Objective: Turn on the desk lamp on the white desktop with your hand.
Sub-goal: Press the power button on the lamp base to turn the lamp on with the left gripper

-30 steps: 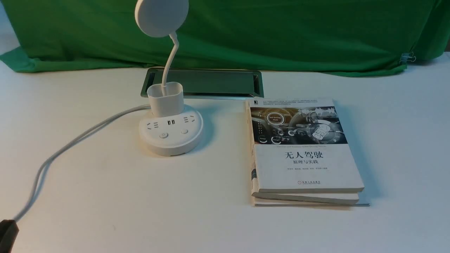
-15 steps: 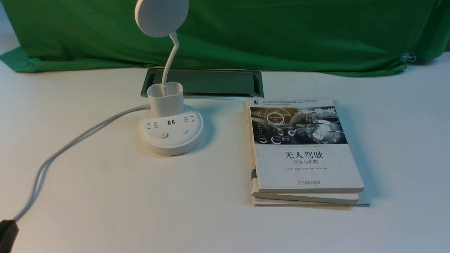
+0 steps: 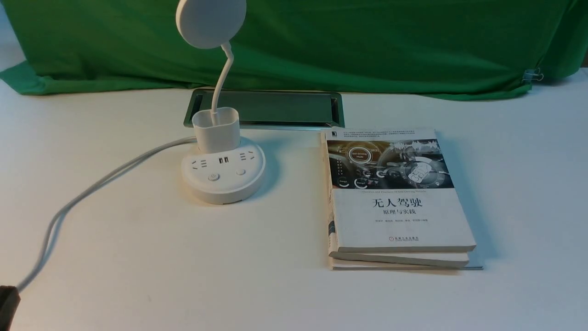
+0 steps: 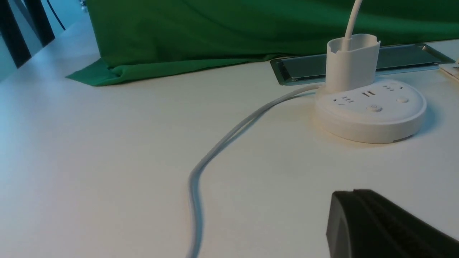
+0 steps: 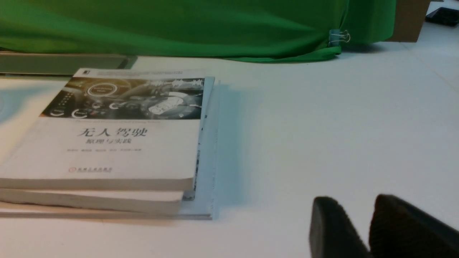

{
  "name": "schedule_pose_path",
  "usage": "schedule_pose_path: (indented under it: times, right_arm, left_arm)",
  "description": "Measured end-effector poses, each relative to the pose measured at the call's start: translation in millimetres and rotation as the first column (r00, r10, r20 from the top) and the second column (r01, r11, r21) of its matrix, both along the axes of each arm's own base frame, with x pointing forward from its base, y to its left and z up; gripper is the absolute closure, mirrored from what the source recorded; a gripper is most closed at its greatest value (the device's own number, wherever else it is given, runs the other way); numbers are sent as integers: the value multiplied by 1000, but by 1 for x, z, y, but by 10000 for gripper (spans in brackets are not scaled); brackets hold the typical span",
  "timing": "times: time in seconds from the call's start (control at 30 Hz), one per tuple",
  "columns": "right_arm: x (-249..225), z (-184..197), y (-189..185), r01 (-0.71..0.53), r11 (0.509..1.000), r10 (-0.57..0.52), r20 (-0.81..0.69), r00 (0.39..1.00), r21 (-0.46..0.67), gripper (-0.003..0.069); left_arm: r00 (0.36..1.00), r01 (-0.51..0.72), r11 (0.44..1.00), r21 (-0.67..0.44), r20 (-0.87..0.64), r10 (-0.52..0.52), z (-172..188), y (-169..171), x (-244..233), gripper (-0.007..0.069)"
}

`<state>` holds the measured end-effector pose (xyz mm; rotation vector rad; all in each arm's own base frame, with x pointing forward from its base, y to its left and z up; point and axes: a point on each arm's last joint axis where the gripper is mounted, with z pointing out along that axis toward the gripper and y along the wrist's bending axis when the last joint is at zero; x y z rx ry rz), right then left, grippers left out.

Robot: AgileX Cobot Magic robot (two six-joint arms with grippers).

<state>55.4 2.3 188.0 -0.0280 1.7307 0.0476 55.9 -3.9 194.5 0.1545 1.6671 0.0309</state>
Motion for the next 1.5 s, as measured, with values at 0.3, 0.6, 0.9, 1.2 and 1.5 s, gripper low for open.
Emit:
schedule_pose_path:
  times: [0.3,0.6,0.9,1.2,1.5]
  right_arm:
    - [0,0,0,0,1000,0,0,1000,0,422]
    - [0,0,0,0,1000,0,0,1000,0,421]
    - [0,0,0,0,1000,0,0,1000,0,421]
    - [0,0,0,0,1000,0,0,1000,0,421]
    - [0,0,0,0,1000,0,0,1000,0,421]
  left_arm:
    - [755,28,999,-33,656,1,62,0,-16,624]
    - [288,234,969,-74,958,3,99,-2,-59,624]
    - [824,167,958,-235,567,-5,187,-2,-25,624]
    - [990,-98,979,-181,-120,77,133,-2,93,624]
    - [821,-206,909,-362,-570,-41,63,-24,164,624]
